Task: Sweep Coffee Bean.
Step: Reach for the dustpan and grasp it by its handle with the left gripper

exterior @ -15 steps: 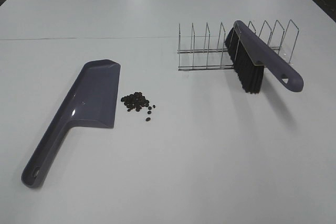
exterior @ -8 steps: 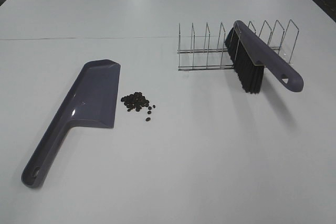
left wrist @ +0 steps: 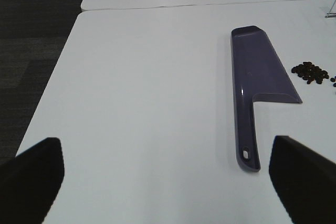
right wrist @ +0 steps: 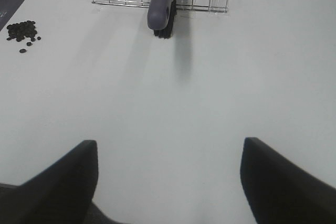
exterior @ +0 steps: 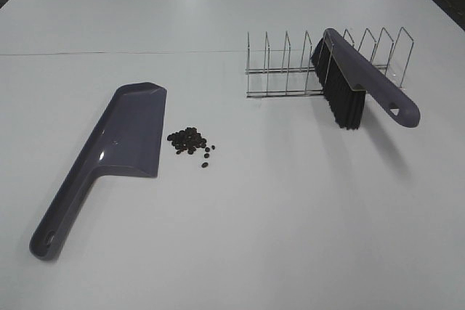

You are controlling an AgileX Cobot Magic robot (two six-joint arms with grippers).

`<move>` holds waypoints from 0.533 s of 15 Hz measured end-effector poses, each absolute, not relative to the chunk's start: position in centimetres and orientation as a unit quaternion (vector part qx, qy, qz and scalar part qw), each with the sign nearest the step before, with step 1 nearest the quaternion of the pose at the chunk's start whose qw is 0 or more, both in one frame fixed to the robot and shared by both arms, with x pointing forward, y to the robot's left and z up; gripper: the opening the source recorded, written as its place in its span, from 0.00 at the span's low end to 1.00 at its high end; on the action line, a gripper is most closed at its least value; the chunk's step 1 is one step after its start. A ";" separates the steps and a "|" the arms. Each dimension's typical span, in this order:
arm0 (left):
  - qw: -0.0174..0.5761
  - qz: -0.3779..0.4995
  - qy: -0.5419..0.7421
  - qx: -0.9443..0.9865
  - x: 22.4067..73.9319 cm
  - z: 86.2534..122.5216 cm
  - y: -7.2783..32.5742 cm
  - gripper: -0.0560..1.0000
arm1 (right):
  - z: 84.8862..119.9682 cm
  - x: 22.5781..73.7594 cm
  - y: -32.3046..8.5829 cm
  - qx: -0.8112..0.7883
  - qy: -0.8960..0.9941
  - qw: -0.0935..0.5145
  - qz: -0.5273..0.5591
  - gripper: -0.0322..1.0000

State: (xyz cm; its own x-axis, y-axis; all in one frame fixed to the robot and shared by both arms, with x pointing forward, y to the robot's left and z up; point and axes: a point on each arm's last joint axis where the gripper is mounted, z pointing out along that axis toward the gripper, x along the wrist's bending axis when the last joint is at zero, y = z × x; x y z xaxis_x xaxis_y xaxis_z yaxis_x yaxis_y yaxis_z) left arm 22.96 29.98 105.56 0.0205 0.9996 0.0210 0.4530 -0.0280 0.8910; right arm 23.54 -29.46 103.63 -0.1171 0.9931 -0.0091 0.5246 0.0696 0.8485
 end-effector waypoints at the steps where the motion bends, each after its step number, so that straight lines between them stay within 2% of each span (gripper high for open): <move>1: 0.367 0.372 0.593 0.613 23.0 105.6 30.0 1.00 | 103.6 23.5 -29.5 0.579 0.655 0.325 0.360 0.67; 8: 0.367 0.372 0.593 0.613 23.0 105.6 30.0 0.99 | 103.6 23.5 -29.5 0.579 0.655 0.326 0.360 0.67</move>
